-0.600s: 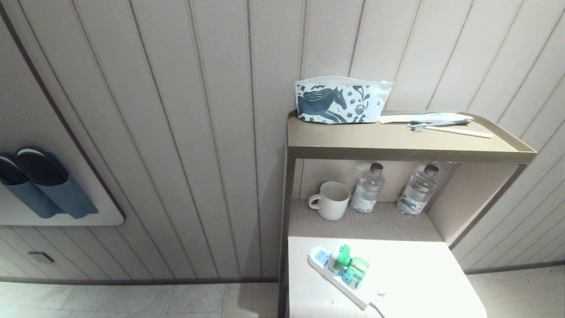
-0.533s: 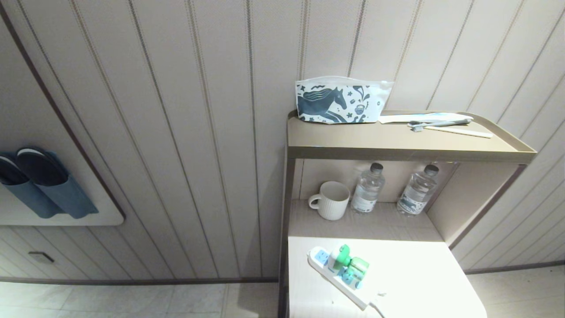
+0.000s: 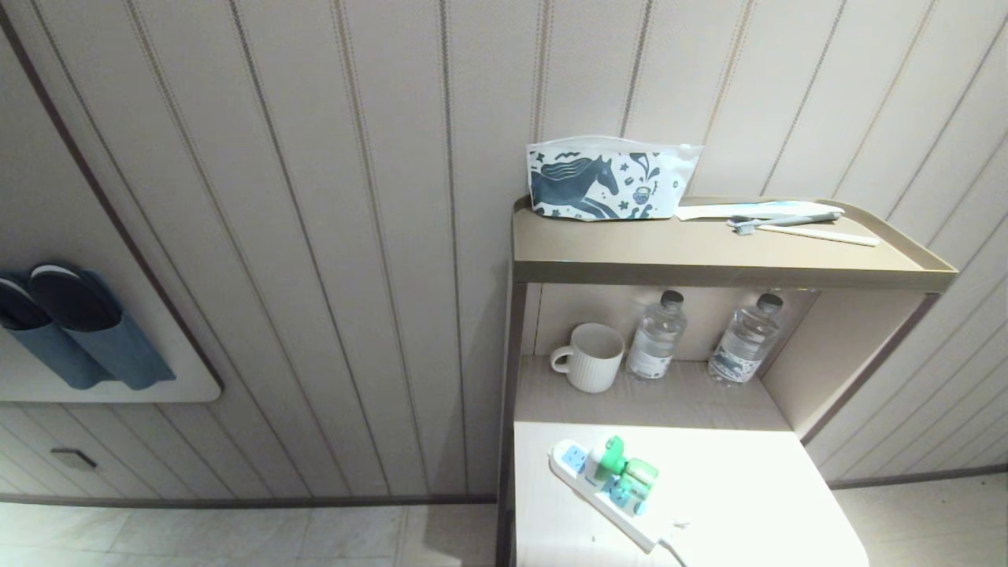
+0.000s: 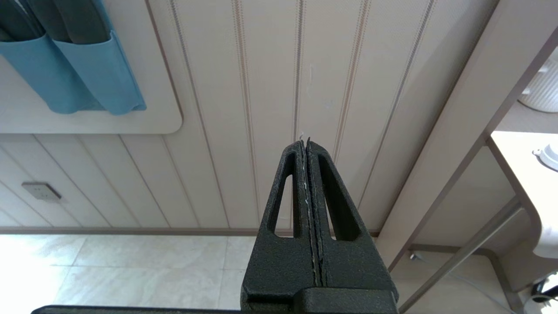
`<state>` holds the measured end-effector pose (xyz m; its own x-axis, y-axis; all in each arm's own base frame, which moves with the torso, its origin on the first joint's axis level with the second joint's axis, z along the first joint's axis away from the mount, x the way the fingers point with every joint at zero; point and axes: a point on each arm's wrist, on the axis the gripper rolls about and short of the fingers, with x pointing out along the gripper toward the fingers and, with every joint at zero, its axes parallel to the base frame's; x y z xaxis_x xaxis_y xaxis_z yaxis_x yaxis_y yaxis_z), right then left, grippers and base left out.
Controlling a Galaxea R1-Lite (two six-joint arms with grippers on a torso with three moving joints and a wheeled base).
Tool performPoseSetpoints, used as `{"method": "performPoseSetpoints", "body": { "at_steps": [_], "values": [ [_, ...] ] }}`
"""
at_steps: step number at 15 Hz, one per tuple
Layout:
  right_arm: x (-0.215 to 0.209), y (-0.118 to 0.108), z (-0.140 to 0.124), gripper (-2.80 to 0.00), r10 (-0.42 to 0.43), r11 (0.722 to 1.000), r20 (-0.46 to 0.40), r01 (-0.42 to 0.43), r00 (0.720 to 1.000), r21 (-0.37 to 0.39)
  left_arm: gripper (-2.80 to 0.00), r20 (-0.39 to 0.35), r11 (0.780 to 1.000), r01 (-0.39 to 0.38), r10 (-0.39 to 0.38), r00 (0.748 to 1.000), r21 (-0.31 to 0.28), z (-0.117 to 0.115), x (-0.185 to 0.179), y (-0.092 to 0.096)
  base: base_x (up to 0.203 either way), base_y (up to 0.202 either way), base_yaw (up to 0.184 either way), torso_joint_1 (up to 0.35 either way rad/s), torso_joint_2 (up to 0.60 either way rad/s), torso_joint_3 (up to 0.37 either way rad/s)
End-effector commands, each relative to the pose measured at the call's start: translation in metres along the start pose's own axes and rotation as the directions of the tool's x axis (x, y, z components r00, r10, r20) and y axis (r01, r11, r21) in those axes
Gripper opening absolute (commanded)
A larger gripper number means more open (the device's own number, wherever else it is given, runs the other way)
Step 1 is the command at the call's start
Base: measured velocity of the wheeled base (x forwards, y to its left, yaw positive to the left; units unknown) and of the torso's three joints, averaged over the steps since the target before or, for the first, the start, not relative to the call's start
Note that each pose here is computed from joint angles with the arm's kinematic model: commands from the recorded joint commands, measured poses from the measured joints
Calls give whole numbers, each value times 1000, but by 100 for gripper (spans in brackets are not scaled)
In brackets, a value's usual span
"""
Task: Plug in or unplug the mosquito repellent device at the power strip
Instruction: Hold the socket with your left hand and unplug it with your right hand
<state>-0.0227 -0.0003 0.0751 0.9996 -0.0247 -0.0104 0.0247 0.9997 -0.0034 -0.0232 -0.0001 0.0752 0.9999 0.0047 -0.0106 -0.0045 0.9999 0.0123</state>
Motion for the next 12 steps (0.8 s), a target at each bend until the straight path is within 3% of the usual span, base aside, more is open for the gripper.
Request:
{"method": "performPoseSetpoints", "body": {
  "at_steps": [1, 4, 6, 10, 12],
  "values": [
    [-4, 0, 11, -280, 11, 1000, 31, -11, 999, -4, -280, 0, 1000, -1, 1, 1000, 0, 0, 0, 0, 0, 0, 0, 0, 0, 0],
    [-25, 0, 57, -280, 44, 999, 96, -44, 994, -7, -280, 0, 1000, 0, 0, 1000, 0, 0, 0, 0, 0, 0, 0, 0, 0, 0],
    [-34, 1, 89, -280, 93, 996, 80, -92, 992, -8, -280, 0, 1000, -1, 1, 1000, 0, 0, 0, 0, 0, 0, 0, 0, 0, 0],
    [0, 2, 147, -280, 156, 987, -69, -154, 985, 39, -280, 0, 1000, 0, 0, 1000, 0, 0, 0, 0, 0, 0, 0, 0, 0, 0],
    [35, 4, 168, -280, 180, 982, -196, -165, 964, 91, -280, 0, 1000, -1, 1, 1000, 0, 0, 0, 0, 0, 0, 0, 0, 0, 0]
  ]
}}
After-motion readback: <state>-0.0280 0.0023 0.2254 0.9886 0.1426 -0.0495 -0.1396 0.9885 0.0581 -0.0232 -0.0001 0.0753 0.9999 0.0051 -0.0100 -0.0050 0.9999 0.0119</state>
